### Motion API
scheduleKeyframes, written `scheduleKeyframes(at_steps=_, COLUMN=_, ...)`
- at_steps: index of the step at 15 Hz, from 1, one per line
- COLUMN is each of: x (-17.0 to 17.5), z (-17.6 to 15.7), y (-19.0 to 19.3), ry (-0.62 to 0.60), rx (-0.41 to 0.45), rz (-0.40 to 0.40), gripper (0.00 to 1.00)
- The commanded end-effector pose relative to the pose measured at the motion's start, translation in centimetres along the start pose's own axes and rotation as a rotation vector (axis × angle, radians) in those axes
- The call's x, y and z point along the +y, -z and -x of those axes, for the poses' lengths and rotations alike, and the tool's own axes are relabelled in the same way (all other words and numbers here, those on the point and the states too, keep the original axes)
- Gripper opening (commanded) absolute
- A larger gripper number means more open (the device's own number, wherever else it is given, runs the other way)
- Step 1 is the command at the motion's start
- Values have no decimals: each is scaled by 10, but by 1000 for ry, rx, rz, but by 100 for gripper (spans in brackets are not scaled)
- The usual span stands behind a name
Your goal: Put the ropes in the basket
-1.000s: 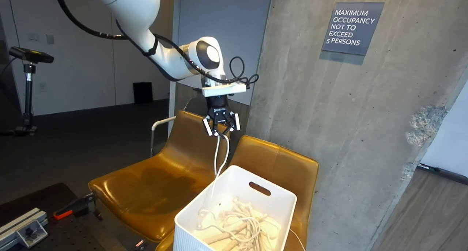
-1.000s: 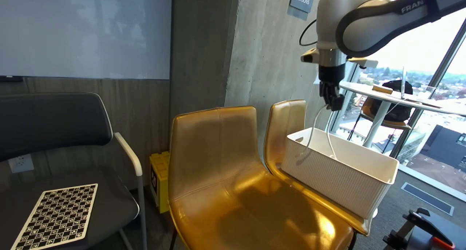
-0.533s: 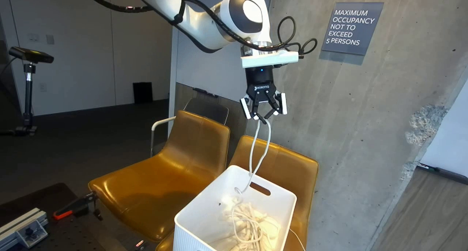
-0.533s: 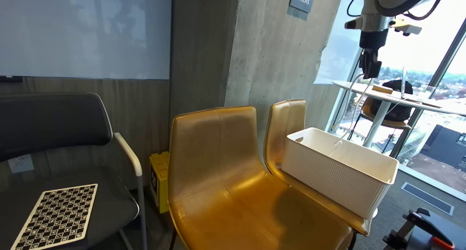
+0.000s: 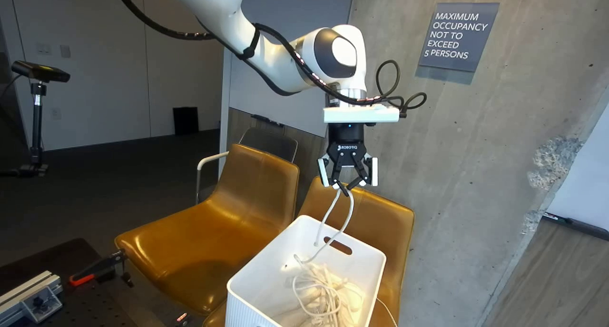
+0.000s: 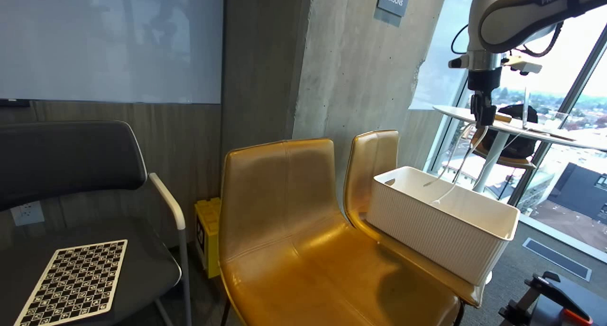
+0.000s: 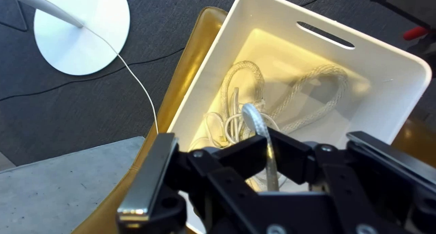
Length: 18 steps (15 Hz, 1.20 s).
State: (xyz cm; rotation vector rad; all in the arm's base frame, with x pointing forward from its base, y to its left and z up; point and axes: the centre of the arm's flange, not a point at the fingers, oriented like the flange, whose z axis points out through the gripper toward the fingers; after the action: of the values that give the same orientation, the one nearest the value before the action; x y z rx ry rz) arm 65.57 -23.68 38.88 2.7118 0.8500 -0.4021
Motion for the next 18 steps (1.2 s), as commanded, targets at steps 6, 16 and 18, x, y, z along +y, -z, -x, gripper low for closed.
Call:
scheduleKeyframes(at_steps=6, x=-13, z=1, y=-1, ry=18, rx=23, rz=-103, gripper=67)
scheduleKeyframes(at_steps=16, x=-104, z=-50, y=33, ry=293, rx=20, rz=-269, gripper=100)
scheduleKeyframes(at_steps=18, x=-153, z=-90, y=42, ry=317, rx=-16, rz=-254, gripper=100)
